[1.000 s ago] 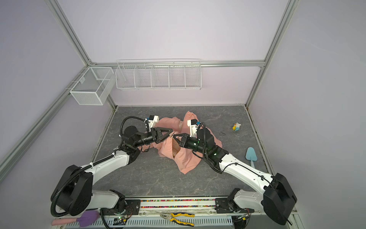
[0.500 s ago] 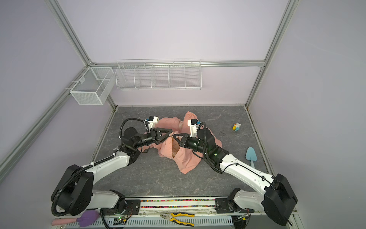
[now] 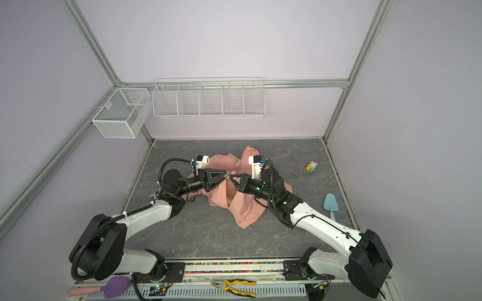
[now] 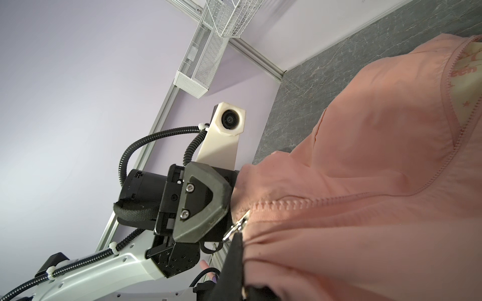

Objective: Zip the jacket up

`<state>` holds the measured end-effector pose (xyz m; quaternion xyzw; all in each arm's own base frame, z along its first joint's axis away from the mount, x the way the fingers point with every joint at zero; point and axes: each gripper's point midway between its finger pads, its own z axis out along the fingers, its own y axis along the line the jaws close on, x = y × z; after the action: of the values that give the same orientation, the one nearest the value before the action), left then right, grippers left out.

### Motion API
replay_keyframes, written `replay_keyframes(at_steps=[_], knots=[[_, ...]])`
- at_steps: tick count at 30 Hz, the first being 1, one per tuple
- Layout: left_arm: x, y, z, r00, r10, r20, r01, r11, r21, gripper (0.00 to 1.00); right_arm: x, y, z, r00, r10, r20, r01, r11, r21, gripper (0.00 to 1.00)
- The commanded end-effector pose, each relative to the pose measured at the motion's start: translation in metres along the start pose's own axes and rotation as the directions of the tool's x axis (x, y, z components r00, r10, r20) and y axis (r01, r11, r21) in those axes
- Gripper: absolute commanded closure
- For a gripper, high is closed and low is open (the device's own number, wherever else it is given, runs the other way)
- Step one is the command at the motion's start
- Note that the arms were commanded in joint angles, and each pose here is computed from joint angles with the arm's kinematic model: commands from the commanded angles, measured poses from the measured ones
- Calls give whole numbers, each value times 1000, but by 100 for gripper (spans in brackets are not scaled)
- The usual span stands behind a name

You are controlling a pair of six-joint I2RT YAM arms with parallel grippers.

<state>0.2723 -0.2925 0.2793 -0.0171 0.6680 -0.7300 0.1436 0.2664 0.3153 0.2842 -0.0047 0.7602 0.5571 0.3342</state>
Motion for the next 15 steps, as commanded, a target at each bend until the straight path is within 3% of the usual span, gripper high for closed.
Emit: replay_keyframes(at_steps=[1, 10, 15], knots=[[4, -10, -1, 1000, -3, -8, 3, 1000, 16, 71, -17, 26, -3, 998, -32, 49, 36, 996, -76, 94], [1, -10, 1, 1000, 3, -4, -3, 1000, 20, 73, -7, 28, 3, 999, -29, 14, 30, 995, -94, 94], [0, -13, 2, 1000, 9, -4, -9, 1000, 26, 79, -3, 27, 3, 1000, -27, 8, 27, 995, -92, 94]])
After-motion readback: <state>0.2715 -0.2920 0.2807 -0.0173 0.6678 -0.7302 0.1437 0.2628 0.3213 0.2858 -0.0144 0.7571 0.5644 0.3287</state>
